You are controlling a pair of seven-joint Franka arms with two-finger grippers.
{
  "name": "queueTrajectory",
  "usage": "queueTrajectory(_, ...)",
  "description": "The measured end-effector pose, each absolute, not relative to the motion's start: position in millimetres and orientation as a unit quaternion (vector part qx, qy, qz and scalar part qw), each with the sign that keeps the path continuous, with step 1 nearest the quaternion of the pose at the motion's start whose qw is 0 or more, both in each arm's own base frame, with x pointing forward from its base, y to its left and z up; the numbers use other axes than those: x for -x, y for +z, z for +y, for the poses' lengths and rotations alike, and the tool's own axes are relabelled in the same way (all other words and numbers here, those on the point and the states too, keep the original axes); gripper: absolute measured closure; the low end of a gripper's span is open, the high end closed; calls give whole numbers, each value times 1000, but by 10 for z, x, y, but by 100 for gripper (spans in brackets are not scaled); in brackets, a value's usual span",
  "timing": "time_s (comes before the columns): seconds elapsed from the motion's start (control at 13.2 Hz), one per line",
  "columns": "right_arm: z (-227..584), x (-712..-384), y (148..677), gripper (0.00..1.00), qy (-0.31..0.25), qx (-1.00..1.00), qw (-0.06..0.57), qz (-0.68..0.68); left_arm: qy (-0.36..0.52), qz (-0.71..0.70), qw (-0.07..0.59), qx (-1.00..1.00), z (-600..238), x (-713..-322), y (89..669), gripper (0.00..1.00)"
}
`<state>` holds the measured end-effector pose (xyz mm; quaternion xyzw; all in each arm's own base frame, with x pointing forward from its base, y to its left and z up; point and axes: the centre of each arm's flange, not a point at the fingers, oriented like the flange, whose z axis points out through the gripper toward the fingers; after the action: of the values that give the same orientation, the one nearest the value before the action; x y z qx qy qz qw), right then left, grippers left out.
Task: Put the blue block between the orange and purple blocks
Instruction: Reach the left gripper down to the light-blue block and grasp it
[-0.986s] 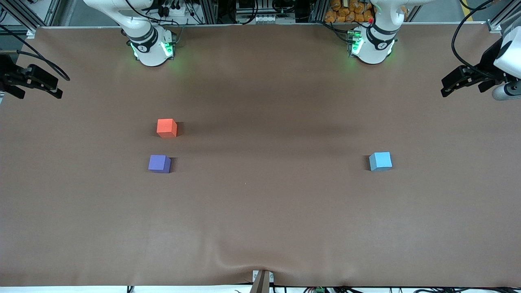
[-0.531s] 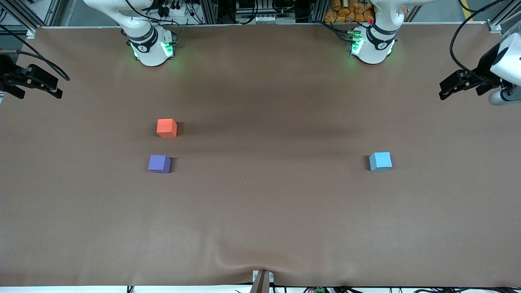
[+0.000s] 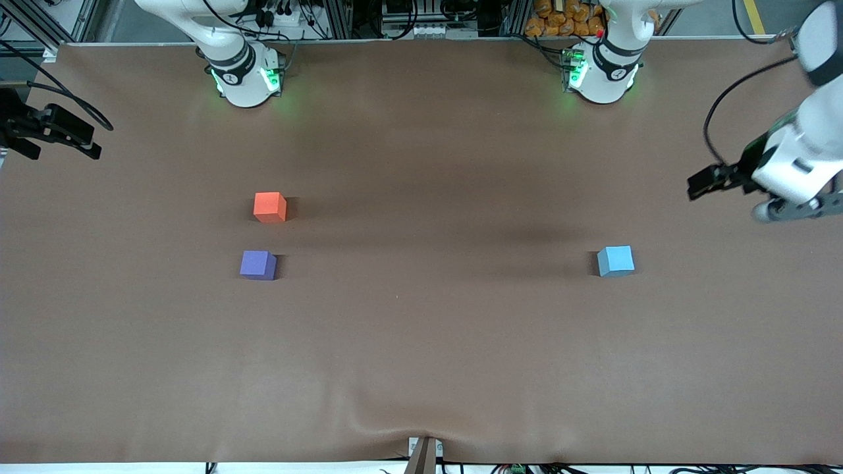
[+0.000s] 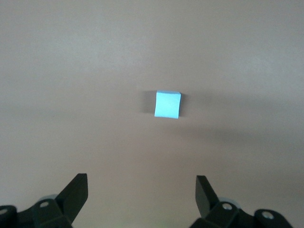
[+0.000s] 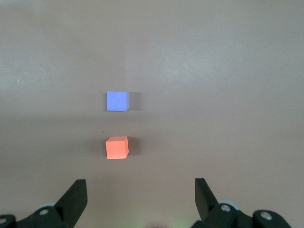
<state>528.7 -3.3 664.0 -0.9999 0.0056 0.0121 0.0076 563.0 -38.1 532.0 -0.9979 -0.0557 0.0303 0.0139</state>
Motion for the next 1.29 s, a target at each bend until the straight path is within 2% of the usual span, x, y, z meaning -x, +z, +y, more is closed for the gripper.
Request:
queueTrajectory(0.38, -34, -5286, 6640, 0, 12, 1000, 8, 6, -8, -73, 7, 997, -123, -5606, 4221, 0)
queueTrajectory(0.61, -34, -5286, 6639, 0, 12, 1000, 8, 6, 1, -70, 5, 998, -144, -5542, 3683, 0)
queueTrajectory(0.99, -35, -5286, 6639, 0, 12, 1000, 8, 6, 6, -59, -2, 998, -264, -5544, 3097, 0)
queueTrajectory(1.29, -38, -5286, 6639, 0, 12, 1000, 8, 6, 6, -59, -5, 998, -261, -5541, 2877, 0)
